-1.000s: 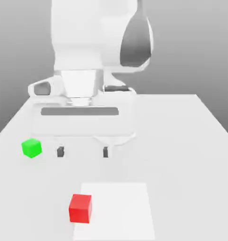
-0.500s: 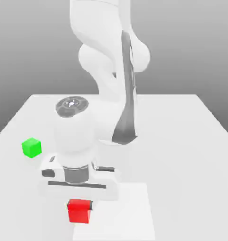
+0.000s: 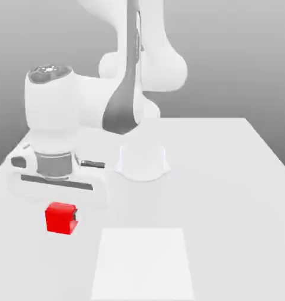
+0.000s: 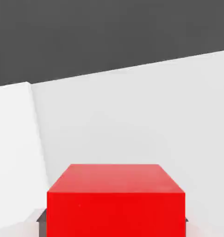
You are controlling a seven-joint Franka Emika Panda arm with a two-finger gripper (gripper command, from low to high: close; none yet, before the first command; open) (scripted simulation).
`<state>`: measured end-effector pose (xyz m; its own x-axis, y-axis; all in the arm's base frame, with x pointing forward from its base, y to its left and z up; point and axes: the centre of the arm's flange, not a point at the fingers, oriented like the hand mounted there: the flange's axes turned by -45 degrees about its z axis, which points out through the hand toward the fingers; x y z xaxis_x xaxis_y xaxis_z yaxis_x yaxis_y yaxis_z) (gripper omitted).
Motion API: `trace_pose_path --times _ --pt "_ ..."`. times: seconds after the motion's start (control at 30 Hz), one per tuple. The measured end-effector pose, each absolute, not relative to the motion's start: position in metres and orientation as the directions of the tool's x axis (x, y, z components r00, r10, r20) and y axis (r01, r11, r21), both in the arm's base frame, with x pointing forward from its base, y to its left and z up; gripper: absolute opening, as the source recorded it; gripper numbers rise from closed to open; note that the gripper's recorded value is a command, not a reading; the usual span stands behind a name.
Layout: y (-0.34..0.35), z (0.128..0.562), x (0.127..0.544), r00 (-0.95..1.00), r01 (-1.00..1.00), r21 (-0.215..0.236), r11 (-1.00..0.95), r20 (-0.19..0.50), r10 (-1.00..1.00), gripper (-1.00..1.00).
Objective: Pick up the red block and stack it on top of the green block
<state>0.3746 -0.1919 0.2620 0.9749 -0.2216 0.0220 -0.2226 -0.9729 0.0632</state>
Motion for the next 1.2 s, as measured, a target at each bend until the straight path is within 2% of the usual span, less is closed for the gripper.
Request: trace_pose_path --times 0.17,0.37,0.57,0.77,1.13,1.17,1.2 --pt "-0.238 0.286 0.328 0.960 -0.280 0.084 -0.956 0.028 -0.278 -1.00" --pt "-0.284 0.294 0.257 0.929 -0.371 0.083 -0.925 0.025 -0.370 -1.00" --pt "-0.309 0.282 0.187 0.894 -0.449 0.055 -0.892 0.015 -0.449 -1.00" --pt "-0.311 0.252 0.128 0.862 -0.507 0.007 -0.862 0.001 -0.507 -1.00" --pt "-0.310 0.185 0.124 0.861 -0.508 -0.004 -0.861 0.002 -0.508 -1.00" --pt "-0.310 0.181 0.124 0.862 -0.507 -0.003 -0.862 0.001 -0.507 1.00" --pt "-0.310 0.181 0.123 0.861 -0.509 -0.003 -0.861 0.001 -0.509 1.00"
